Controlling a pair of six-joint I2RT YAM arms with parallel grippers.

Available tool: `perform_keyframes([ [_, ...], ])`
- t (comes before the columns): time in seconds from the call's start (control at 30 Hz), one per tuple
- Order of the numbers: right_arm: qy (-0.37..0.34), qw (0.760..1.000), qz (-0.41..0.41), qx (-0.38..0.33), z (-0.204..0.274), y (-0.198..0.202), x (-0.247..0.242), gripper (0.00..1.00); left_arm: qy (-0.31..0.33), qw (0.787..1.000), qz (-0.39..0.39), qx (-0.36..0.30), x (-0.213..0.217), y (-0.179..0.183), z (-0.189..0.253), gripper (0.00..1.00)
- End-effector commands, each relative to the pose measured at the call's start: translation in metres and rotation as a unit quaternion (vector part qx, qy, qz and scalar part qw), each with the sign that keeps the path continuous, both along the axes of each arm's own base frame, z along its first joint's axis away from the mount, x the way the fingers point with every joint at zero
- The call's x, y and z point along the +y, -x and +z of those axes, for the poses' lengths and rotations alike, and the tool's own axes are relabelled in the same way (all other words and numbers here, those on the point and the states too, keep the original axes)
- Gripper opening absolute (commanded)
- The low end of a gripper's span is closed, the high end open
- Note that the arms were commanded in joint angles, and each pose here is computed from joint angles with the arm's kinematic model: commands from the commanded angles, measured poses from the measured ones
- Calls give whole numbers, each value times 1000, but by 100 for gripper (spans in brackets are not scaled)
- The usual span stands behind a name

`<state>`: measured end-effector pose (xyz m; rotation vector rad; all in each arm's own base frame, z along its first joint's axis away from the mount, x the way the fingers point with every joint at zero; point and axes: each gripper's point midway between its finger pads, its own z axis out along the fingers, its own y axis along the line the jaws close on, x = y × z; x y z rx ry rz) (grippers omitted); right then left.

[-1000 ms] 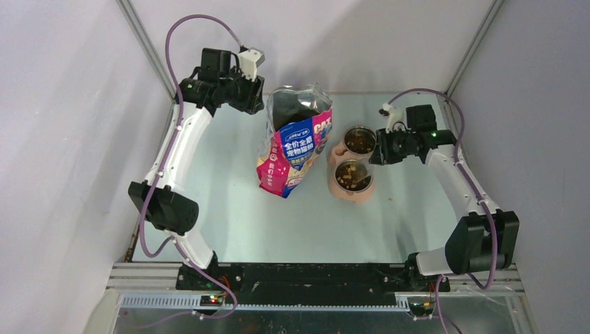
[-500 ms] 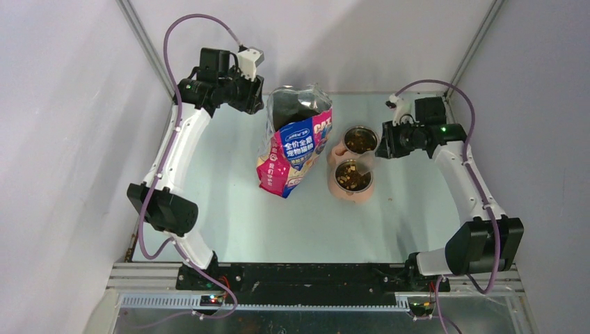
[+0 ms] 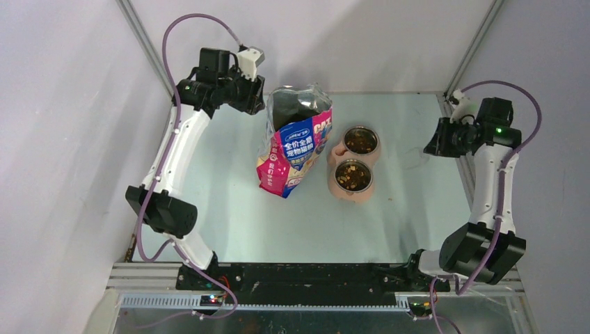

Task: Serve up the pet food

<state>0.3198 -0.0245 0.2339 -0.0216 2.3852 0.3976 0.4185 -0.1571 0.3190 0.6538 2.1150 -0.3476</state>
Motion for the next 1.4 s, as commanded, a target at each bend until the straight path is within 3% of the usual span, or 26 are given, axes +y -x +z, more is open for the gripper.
perform_keyframes([
  [0.0, -16, 997, 69, 15, -1, 25, 7, 7, 19, 998, -19, -63, -2, 21, 50, 56],
  [0.23, -142, 966, 178, 124, -36, 69, 56, 13, 23, 998, -22, -58, -3, 25, 47, 56],
  [0.43, -170, 931, 235, 220, -71, 95, 94, 15, 33, 998, -27, -45, -7, 27, 42, 56],
  [0.8, -228, 888, 214, 337, -115, 86, 95, 27, 13, 998, -41, -43, -9, 37, 36, 56],
  [1.03, -238, 875, 192, 376, -129, 82, 90, 43, 3, 998, -44, -41, -9, 40, 32, 56],
  [1.37, -203, 894, 141, 373, -151, 57, 53, 52, 3, 998, -46, -40, -10, 41, 33, 57],
])
